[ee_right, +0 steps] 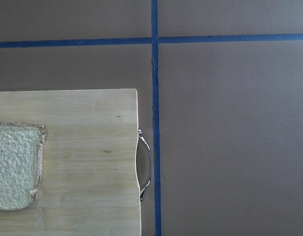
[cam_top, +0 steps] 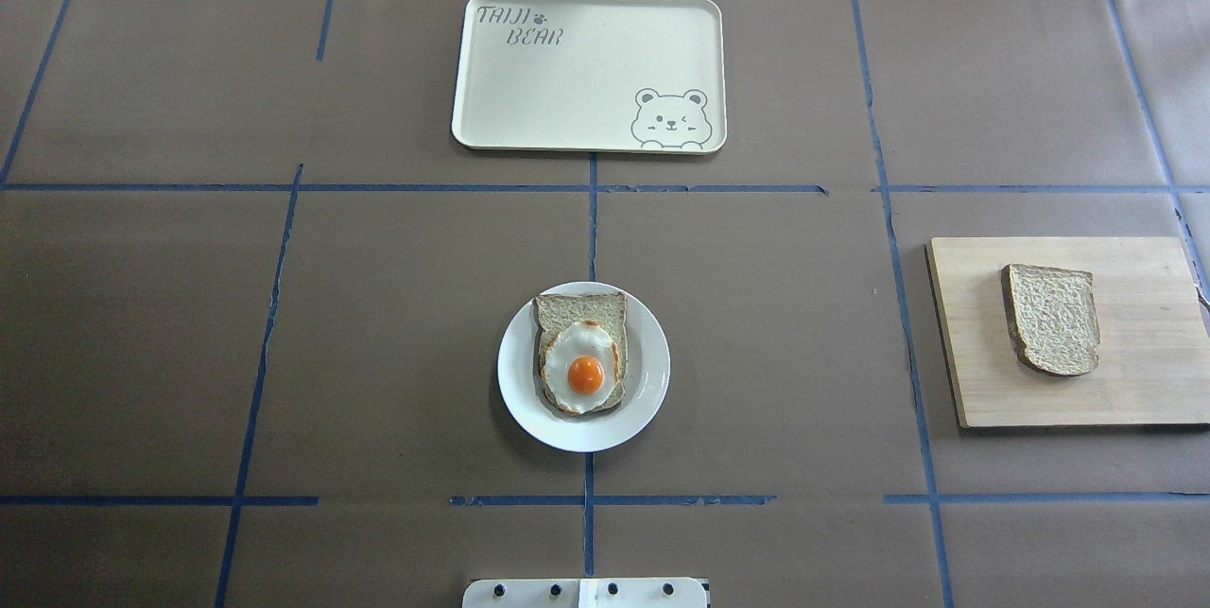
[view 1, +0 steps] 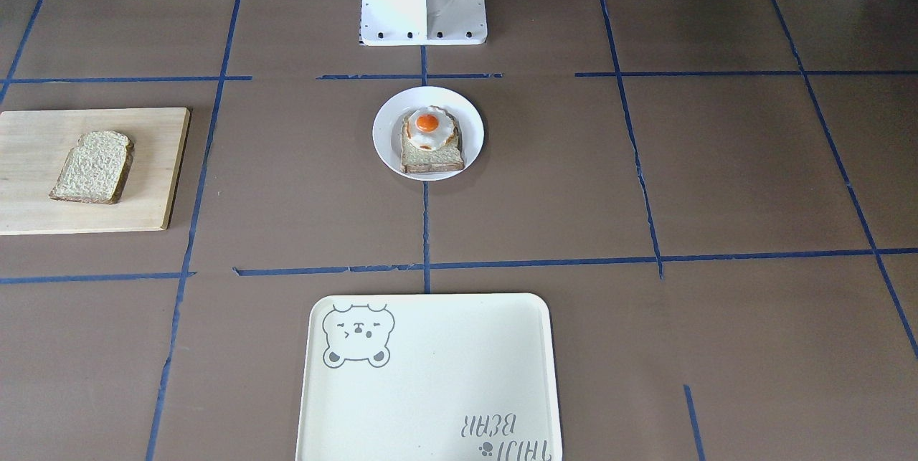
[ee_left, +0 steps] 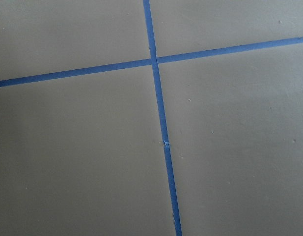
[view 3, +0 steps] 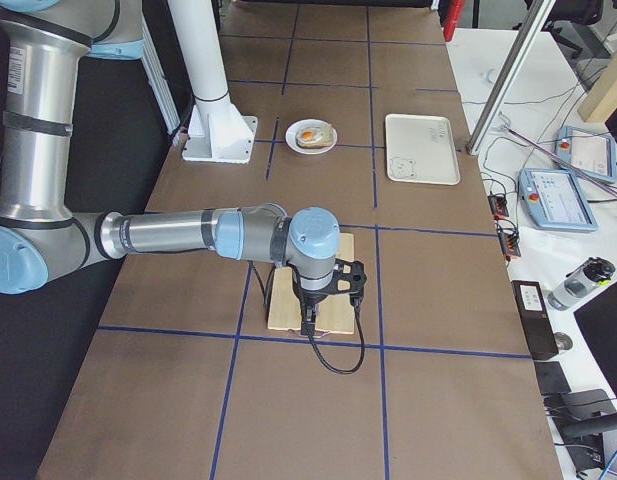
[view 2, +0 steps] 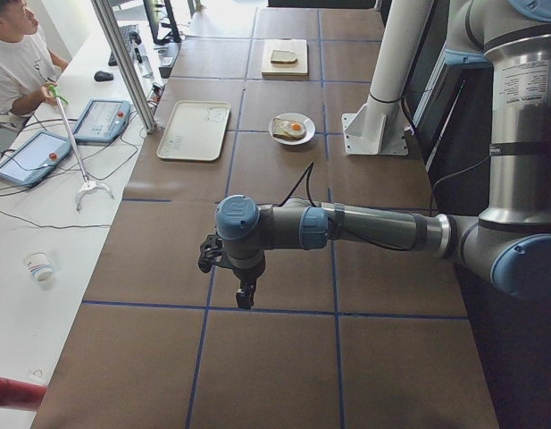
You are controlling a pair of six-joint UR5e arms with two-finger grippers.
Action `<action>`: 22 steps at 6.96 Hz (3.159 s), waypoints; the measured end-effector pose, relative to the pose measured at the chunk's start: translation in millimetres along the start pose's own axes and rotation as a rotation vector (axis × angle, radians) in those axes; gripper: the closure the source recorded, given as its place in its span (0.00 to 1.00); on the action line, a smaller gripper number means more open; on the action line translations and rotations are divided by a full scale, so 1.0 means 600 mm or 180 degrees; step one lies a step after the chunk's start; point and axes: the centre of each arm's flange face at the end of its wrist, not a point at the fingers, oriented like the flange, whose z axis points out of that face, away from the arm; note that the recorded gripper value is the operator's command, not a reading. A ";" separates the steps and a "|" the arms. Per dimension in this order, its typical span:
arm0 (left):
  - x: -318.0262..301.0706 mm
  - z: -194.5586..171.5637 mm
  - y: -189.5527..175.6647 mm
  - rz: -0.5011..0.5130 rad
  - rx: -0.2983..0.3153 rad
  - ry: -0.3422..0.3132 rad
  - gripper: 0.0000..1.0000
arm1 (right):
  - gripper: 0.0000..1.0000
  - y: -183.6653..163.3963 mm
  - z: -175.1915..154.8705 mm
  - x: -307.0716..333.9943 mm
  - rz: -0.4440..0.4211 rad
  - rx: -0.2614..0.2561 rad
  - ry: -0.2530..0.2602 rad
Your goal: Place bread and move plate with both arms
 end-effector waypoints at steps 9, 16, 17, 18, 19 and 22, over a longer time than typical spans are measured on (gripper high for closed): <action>0.033 -0.002 -0.008 0.0147 0.0018 0.0014 0.00 | 0.00 0.005 0.007 0.006 0.0027 -0.0028 -0.0011; 0.039 -0.004 -0.009 0.0177 0.0062 0.0043 0.00 | 0.00 0.005 0.018 -0.005 -0.0030 -0.0059 -0.0080; 0.049 -0.008 -0.013 0.0117 0.0091 0.0079 0.00 | 0.00 0.001 0.028 -0.022 -0.0130 -0.0072 -0.0138; 0.057 -0.010 -0.016 0.0004 0.0109 0.0125 0.00 | 0.00 -0.006 0.042 -0.049 -0.0311 -0.0068 -0.0216; 0.062 -0.011 -0.019 -0.0037 0.0132 0.0148 0.00 | 0.01 -0.010 0.056 -0.076 -0.0494 -0.0057 -0.0299; 0.069 -0.012 -0.023 -0.0010 0.0185 0.0157 0.00 | 0.02 -0.008 0.100 -0.119 -0.0603 -0.0077 -0.0374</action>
